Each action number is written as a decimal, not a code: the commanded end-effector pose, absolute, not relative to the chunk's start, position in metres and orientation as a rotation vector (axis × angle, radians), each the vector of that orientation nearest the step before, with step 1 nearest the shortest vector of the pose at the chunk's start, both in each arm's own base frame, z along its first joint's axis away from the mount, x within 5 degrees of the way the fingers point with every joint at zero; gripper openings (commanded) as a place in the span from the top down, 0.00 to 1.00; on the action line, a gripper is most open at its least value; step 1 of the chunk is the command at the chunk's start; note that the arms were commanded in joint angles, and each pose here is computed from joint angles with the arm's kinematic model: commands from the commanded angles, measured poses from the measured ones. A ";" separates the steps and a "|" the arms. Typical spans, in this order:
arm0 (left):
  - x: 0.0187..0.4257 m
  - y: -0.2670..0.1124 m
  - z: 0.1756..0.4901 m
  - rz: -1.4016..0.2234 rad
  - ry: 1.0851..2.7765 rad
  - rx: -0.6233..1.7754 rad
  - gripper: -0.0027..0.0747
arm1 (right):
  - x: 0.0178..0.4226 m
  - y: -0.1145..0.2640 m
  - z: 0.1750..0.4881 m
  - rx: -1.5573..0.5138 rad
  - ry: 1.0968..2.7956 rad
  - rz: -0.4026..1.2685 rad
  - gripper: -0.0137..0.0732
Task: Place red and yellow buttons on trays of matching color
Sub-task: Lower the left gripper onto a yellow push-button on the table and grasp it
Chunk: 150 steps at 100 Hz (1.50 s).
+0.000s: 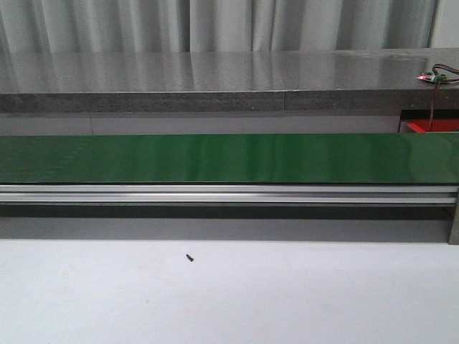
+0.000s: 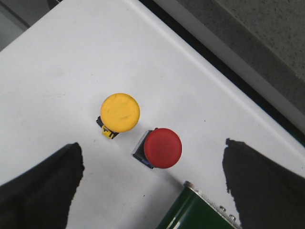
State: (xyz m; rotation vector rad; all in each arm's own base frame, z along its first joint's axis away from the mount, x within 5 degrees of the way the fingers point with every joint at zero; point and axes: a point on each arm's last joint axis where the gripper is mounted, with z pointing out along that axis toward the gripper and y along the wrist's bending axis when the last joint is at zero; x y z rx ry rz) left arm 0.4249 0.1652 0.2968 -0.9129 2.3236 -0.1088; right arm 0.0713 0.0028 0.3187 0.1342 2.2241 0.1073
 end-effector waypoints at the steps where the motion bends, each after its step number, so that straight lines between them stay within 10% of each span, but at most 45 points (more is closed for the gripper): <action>1: 0.426 0.168 0.324 -0.137 2.189 -0.963 0.23 | 0.074 0.003 0.330 0.125 2.149 0.103 0.92; 150: 0.461 0.204 0.233 -0.145 2.146 -1.118 0.32 | 0.074 0.003 0.330 0.125 2.150 0.103 0.92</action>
